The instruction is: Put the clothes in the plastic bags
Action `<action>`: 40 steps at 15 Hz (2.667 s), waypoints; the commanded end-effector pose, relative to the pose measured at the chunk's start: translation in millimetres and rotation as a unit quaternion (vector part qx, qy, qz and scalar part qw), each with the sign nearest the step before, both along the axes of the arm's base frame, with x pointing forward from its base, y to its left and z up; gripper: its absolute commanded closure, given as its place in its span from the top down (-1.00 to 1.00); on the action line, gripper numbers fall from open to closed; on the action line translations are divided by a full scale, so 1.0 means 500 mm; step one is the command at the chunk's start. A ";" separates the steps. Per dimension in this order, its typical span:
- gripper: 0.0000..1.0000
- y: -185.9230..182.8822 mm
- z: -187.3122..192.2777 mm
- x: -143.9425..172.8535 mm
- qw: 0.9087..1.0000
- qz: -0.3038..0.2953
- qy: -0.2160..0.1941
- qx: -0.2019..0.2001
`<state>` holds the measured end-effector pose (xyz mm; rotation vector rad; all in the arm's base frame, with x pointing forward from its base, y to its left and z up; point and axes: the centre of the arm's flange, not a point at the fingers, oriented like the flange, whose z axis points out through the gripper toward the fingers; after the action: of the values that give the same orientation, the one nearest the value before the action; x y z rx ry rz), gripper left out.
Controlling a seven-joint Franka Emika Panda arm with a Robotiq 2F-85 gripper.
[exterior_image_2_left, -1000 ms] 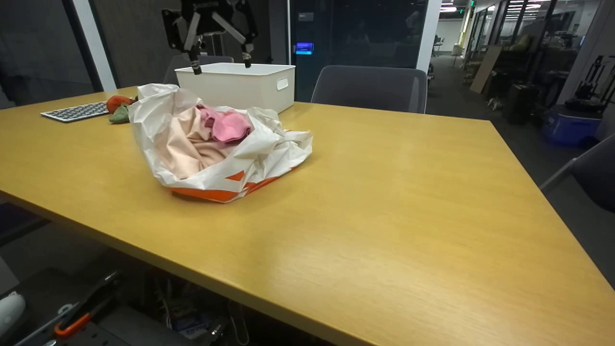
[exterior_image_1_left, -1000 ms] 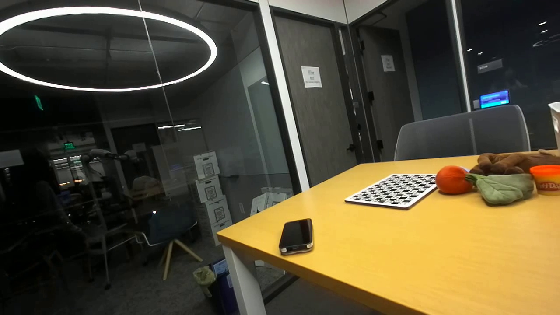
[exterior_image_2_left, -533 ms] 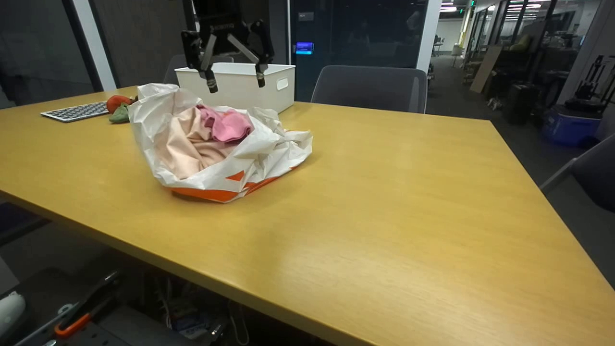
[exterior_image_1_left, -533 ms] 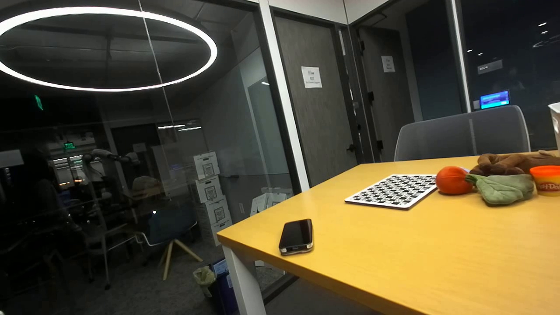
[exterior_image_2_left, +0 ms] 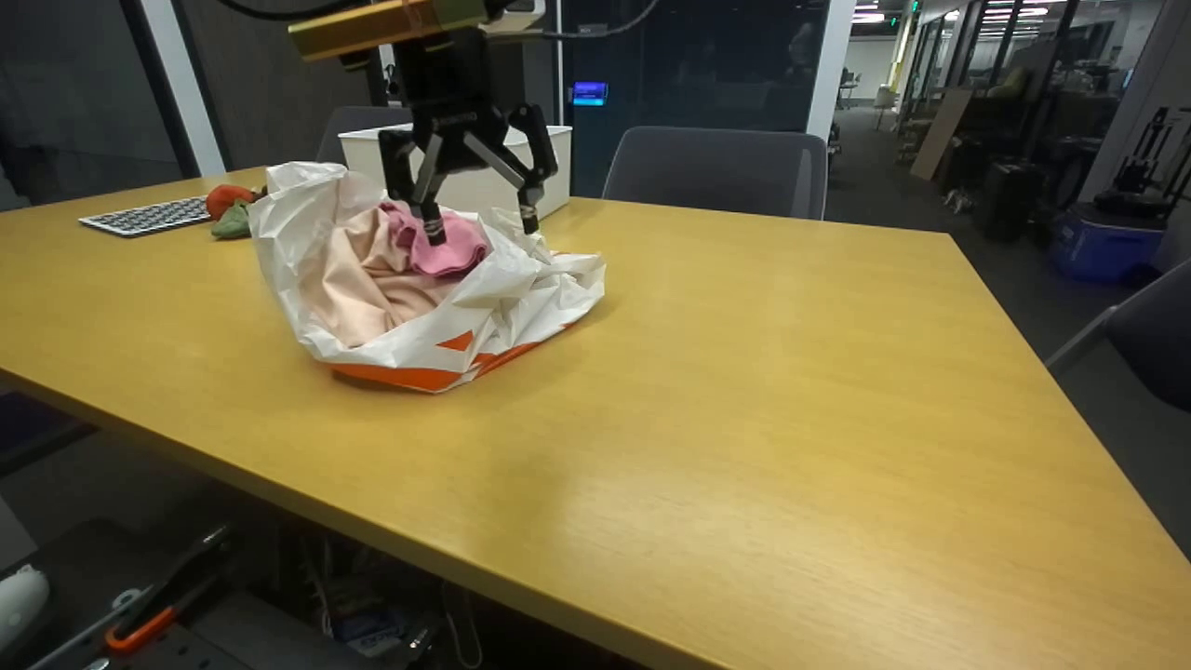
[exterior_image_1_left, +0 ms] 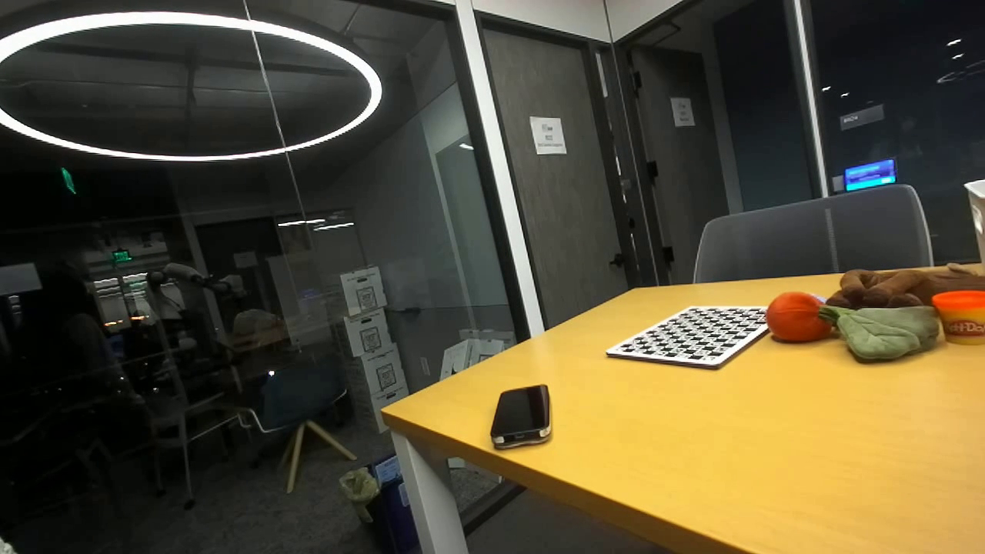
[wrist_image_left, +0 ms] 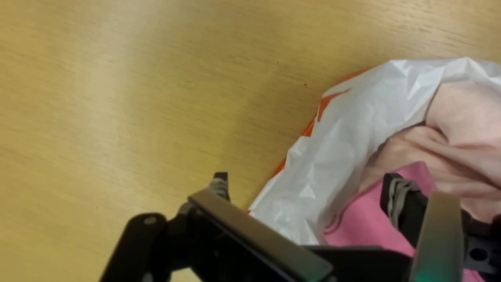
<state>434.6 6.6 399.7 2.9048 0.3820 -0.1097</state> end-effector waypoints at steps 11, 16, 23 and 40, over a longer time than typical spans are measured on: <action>1.00 -0.016 -0.089 -0.055 0.997 -0.051 0.007 0.050; 1.00 0.001 -0.104 -0.055 0.997 -0.041 -0.021 0.058; -0.17 0.026 -0.110 -0.062 0.998 -0.021 -0.034 0.053; -0.73 0.012 0.079 -0.072 0.987 -0.021 -0.158 0.007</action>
<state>402.6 15.7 411.6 2.9243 0.3232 0.2157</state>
